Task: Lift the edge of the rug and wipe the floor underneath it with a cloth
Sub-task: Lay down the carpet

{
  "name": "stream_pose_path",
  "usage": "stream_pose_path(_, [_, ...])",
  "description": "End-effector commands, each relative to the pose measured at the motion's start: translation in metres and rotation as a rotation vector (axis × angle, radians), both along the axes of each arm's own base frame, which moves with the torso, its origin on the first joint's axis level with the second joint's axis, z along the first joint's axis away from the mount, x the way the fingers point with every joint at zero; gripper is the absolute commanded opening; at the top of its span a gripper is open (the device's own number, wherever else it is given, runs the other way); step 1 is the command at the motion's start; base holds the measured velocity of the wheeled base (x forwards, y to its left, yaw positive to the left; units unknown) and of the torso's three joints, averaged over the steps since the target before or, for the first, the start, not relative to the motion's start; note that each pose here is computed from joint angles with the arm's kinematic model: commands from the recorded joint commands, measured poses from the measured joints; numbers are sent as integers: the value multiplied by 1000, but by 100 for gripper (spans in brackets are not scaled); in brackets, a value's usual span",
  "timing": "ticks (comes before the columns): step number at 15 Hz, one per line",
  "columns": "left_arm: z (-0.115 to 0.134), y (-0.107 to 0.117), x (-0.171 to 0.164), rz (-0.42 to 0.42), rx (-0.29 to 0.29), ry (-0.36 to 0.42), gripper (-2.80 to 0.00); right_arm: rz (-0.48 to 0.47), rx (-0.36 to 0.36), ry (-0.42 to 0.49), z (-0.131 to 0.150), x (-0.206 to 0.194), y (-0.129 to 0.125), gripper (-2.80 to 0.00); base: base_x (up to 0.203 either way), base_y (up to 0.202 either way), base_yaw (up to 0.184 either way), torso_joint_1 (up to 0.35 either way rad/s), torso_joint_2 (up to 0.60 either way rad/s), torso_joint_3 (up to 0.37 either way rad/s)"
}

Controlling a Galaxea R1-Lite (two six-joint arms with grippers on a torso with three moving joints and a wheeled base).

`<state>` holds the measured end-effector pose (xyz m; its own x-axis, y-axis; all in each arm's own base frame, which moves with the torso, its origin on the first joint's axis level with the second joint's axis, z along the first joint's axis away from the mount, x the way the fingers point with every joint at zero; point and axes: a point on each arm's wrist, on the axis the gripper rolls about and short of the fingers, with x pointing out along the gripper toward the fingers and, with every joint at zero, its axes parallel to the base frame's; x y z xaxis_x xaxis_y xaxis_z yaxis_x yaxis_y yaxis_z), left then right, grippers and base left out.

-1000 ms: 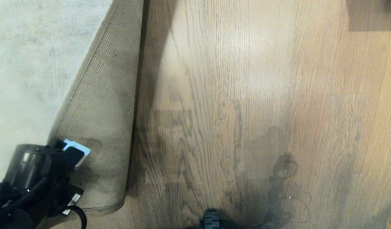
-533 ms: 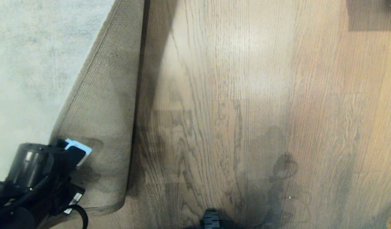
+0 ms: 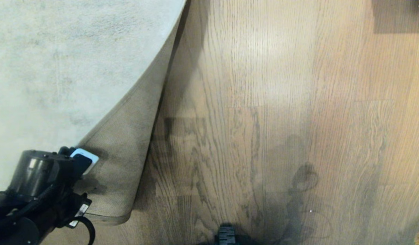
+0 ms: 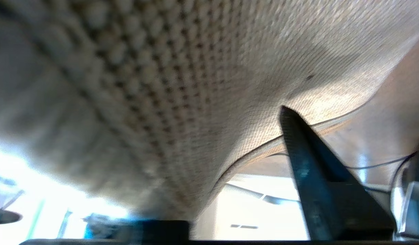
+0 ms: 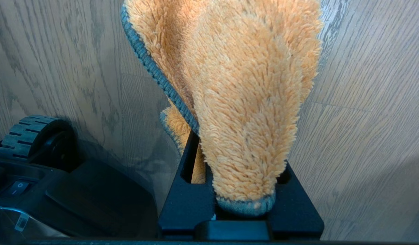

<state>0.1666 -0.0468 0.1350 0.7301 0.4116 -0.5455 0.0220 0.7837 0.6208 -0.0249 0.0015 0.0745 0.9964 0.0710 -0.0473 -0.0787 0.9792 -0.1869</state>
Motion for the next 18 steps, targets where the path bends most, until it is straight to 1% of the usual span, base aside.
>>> stream_pose_path(1, [3, -5, 0, -7, -24, -29, 0, 1, -2, 2, 0, 0, 0, -280, 0, 0, 0, 0, 0, 0])
stream_pose_path(5, [7, -10, 0, -8, -71, -65, 0, 1, -2, 2, 0, 0, 0, -280, 0, 0, 0, 0, 0, 0])
stream_pose_path(11, [19, -25, 1, 1, -219, -162, 0, 1, -2, 2, 0, 0, 0, -280, 0, 0, 0, 0, 0, 0])
stream_pose_path(15, [27, -30, -4, -4, -295, -219, 0, 1, -2, 2, 0, 0, 0, -280, 0, 0, 0, 0, 0, 0])
stream_pose_path(18, [35, -33, -3, -18, -361, -311, 0, 1, -2, 2, 0, 0, 0, -280, 0, 0, 0, 0, 0, 0])
